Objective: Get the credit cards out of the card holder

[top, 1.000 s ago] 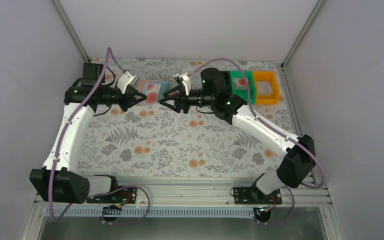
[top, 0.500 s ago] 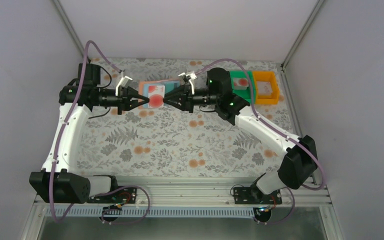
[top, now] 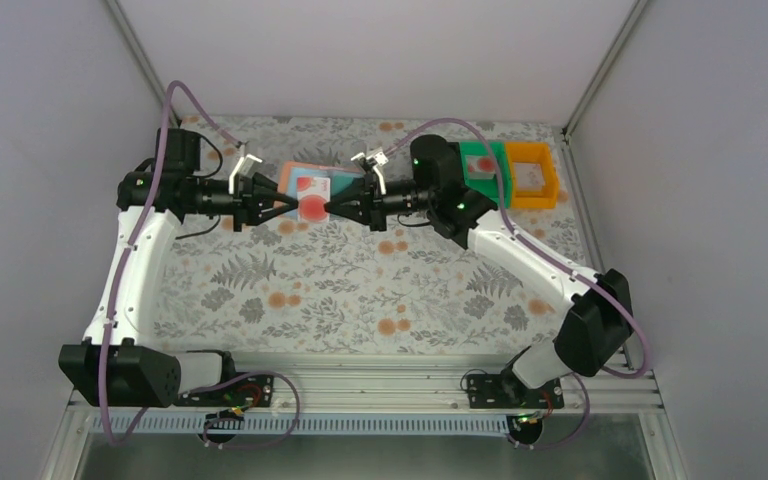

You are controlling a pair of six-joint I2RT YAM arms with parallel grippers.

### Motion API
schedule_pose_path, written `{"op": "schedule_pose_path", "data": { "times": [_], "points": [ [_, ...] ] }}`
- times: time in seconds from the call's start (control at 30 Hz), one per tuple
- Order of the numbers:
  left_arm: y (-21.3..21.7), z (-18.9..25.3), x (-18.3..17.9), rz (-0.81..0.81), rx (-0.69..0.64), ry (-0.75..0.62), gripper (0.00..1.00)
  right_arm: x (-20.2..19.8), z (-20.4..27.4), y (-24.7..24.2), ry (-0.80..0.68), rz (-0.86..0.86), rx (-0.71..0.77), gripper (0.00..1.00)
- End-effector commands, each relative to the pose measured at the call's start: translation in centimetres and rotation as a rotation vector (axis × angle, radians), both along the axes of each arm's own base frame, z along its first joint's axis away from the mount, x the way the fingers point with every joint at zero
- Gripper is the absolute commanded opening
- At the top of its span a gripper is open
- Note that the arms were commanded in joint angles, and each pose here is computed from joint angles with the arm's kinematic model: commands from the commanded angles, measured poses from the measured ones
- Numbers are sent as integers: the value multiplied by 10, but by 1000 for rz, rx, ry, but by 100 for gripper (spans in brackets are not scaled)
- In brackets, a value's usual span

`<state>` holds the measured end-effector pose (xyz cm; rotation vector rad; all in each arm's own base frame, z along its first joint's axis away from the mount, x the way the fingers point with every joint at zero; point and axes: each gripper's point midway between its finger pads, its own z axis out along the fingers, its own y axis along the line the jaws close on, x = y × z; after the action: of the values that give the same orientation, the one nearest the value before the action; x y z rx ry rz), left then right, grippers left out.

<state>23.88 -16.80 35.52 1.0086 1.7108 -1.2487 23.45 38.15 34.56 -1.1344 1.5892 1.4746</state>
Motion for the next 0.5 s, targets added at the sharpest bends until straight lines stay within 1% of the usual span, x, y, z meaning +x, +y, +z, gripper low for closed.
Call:
{"op": "schedule_pose_path", "data": {
  "times": [0.0, 0.03, 0.1, 0.13, 0.2, 0.33, 0.47],
  "points": [
    [0, 10, -10, -29, -37, -56, 19, -7, 22, -3, -80, 20, -2, 4],
    [-1, 10, -10, -31, -37, -55, 17, -7, 22, -4, -85, 16, -10, 4],
    [-1, 10, -11, -32, -36, -58, 6, -6, 22, -5, -90, 8, -24, 4],
    [0, 10, -11, -32, -35, -61, 3, -5, 21, -7, -91, 5, -28, 4],
    [-1, 10, -12, -32, -35, -59, 2, -3, 20, -9, -88, -4, -33, 5],
    [2, 13, -12, -30, -44, -69, 2, 1, 14, -14, -83, -16, -46, 10],
    [4, 14, -11, -25, -56, -68, 2, 0, 13, -15, -73, -1, -37, 11]
  ]
}}
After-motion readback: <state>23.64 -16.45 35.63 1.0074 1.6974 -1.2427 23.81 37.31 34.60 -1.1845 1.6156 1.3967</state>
